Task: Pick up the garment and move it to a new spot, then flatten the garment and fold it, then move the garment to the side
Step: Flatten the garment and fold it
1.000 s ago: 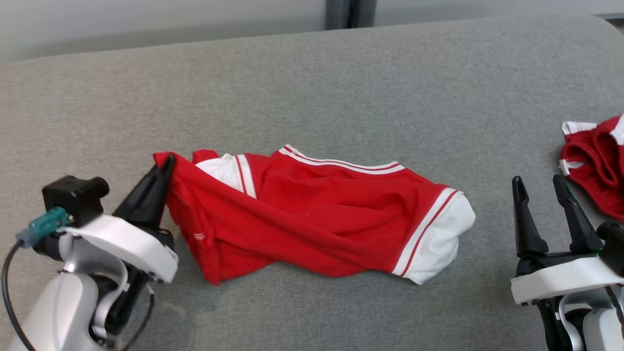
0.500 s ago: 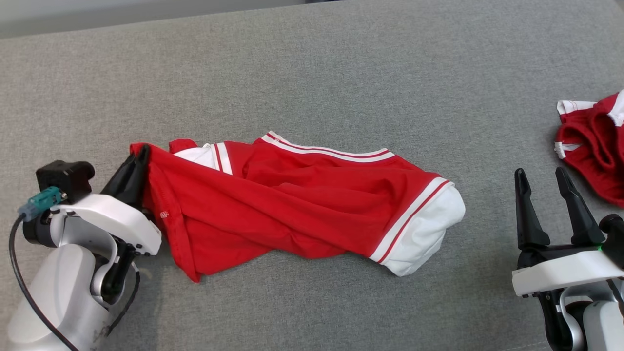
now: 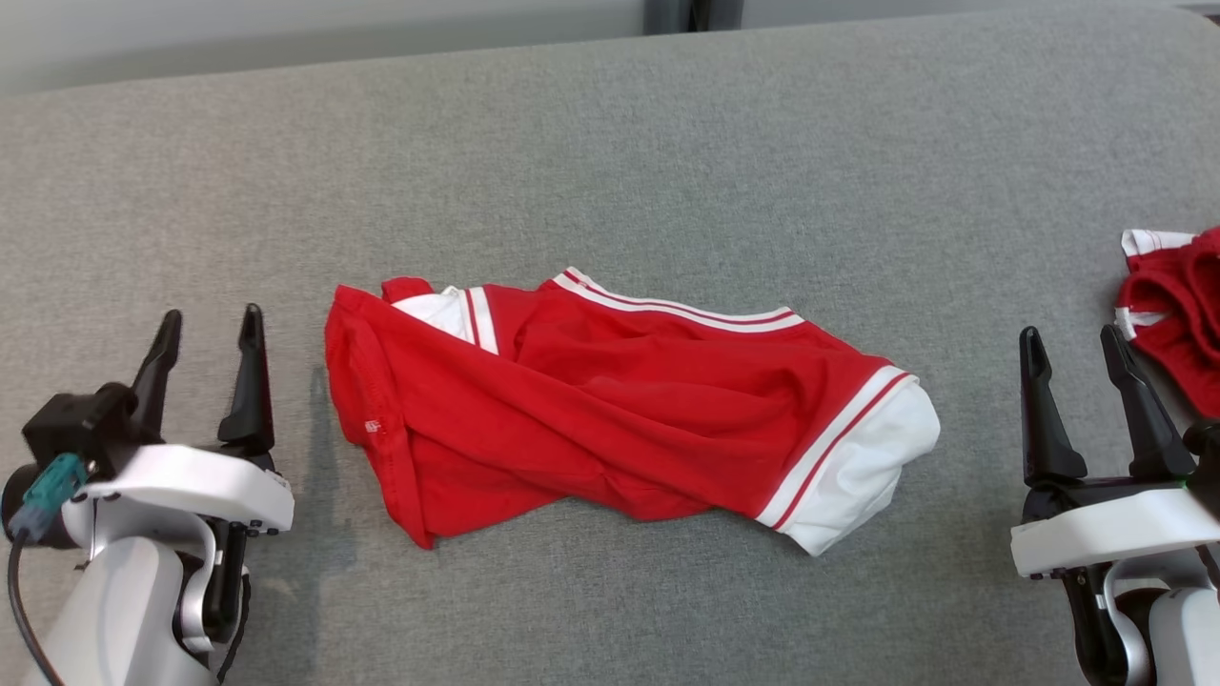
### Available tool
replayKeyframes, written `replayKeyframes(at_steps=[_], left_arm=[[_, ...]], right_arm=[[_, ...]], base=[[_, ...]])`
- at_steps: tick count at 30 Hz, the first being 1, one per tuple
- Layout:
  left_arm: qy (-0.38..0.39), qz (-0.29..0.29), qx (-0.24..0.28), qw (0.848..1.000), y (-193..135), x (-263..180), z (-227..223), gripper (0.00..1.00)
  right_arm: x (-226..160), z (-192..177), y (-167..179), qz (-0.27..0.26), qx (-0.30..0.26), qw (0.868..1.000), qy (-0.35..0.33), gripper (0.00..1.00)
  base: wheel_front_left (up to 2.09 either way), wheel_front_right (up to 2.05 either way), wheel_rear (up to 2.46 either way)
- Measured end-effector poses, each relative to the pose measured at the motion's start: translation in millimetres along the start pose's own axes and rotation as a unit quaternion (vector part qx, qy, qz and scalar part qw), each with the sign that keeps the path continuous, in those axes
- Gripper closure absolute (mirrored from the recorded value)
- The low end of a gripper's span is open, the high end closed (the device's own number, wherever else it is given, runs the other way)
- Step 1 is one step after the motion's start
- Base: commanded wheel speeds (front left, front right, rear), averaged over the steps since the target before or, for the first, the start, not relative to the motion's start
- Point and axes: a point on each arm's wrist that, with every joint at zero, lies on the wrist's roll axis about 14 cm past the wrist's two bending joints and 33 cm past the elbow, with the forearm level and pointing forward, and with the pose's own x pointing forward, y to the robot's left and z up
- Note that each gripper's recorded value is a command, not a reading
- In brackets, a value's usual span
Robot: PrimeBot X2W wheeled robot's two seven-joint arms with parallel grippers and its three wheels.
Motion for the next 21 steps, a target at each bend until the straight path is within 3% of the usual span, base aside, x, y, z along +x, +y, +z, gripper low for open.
replayKeyframes(at_steps=[10, 21], left_arm=[[-0.097, 0.015, 0.015, 0.995, -9, -43, 55, 0.0], [-0.107, -0.008, 0.036, 0.994, -28, -88, 63, 0.0]], right_arm=[[-7, 14, 12, 0.017, -0.014, 1.0, -0.011, 0.0], [-26, 24, 24, 0.035, -0.025, 0.999, -0.011, 0.0]], base=[[0.0, 0.0, 0.0], [0.0, 0.0, 0.0]])
